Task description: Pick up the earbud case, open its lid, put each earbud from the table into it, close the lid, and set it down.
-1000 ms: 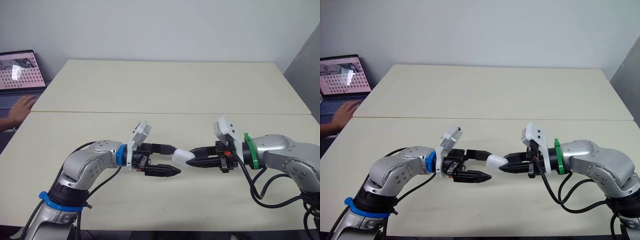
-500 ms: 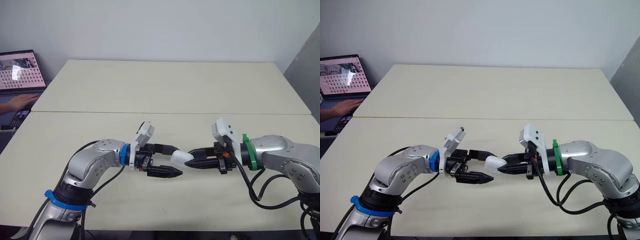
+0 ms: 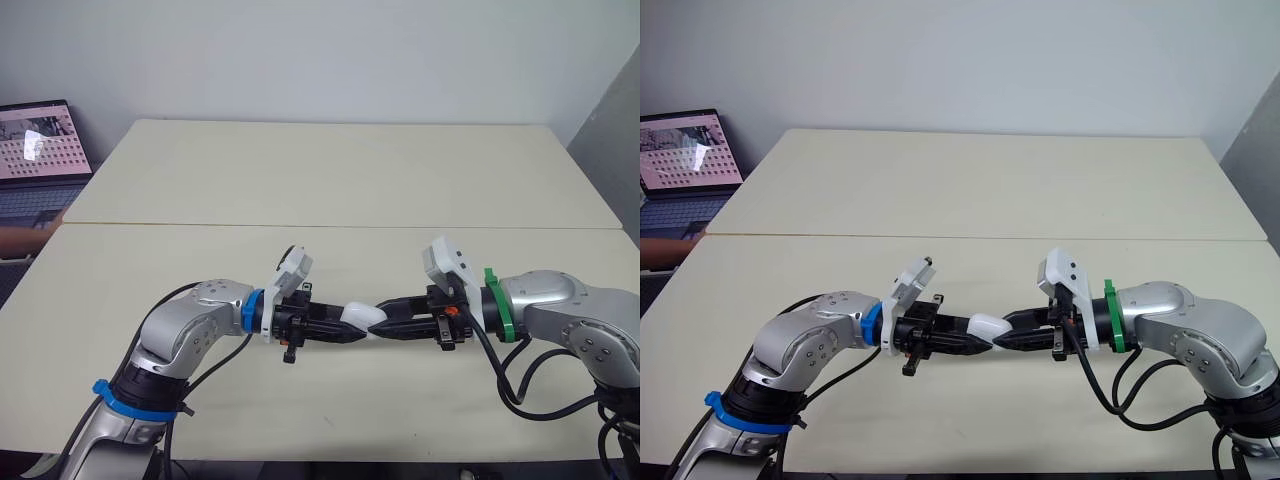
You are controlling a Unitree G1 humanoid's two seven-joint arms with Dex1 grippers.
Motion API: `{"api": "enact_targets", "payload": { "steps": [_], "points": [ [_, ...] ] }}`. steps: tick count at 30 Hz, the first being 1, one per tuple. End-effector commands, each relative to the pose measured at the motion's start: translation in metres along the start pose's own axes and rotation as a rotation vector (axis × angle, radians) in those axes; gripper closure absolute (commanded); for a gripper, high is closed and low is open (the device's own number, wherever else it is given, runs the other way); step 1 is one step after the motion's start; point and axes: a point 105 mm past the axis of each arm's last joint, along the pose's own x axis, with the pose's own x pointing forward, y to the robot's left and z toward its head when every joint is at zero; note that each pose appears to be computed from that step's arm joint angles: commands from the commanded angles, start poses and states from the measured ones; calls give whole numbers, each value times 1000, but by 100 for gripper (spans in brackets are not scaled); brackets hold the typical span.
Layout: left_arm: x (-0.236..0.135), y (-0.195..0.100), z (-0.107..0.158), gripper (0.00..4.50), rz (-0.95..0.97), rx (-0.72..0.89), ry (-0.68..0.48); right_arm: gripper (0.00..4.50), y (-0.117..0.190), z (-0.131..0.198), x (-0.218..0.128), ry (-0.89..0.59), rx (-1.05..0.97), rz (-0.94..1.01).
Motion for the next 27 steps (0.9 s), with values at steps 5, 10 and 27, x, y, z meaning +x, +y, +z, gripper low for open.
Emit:
{"api": "enact_targets", "payload": {
  "steps": [5,10,27],
  "points": [
    [2,-3,8,370,-12,46,-20,270,8,11,0,-32,-55,26],
    [1,-2,5,370,8,49,-11,90,5,16,-4,-42,-80,-9],
    [3,1,-1,370,43,97,-10,3,-22,18,-3,-19,-174,-167]
  ]
}}
